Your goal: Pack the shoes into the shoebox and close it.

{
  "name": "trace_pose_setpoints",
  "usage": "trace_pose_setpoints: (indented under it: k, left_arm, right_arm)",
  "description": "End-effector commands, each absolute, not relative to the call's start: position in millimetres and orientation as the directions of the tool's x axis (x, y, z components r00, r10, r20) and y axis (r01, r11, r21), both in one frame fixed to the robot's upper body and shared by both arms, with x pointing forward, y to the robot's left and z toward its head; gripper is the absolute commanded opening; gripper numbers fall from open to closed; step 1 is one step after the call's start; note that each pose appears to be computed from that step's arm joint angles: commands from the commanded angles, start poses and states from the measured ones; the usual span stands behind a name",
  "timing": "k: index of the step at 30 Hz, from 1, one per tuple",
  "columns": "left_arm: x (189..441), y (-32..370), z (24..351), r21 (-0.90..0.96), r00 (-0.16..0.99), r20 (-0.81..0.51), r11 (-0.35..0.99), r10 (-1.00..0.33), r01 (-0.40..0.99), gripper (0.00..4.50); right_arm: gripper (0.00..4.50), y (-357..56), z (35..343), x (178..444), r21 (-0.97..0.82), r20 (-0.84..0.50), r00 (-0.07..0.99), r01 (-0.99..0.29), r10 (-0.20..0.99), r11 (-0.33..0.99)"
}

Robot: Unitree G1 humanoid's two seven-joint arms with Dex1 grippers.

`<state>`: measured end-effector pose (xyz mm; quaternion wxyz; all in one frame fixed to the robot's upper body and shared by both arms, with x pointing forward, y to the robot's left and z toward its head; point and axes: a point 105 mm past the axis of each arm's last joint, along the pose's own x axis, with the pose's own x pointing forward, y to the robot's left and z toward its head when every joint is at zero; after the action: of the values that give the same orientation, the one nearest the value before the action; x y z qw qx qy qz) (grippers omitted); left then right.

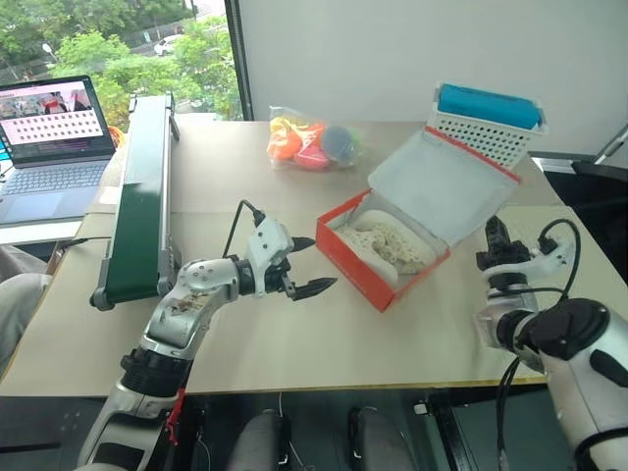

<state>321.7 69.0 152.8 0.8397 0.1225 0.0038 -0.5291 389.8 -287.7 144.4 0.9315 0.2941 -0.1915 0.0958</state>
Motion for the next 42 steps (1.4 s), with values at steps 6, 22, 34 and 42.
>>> trace_pose_setpoints:
  k: [6, 22, 34, 42]
  left_arm:
    - [322.1, 67.5, 168.7, 0.266, 0.447, -0.105, 0.408, -0.888, 0.874, 4.50]
    - [322.6, 68.3, 169.2, 0.276, 0.468, -0.097, 0.428, -0.878, 0.861, 4.50]
    - [326.0, 74.6, 169.1, 0.267, 0.536, -0.072, 0.501, -0.841, 0.823, 4.50]
    - [328.0, 80.5, 171.5, 0.264, 0.578, -0.056, 0.546, -0.814, 0.795, 4.50]
  right_arm:
    - [0.04, -209.8, 134.2, 361.8, 0.182, 0.310, 0.606, -0.794, 0.733, 0.580]
    - [0.04, -162.0, 171.8, 366.6, -0.074, 0.045, 0.307, -0.948, 0.951, 0.309]
    - [0.04, -145.7, 147.8, 396.7, -0.109, -0.142, 0.519, -0.855, 0.843, 0.507]
    - [0.04, -154.9, 109.2, 402.8, -0.167, -0.344, 0.611, -0.787, 0.713, 0.594]
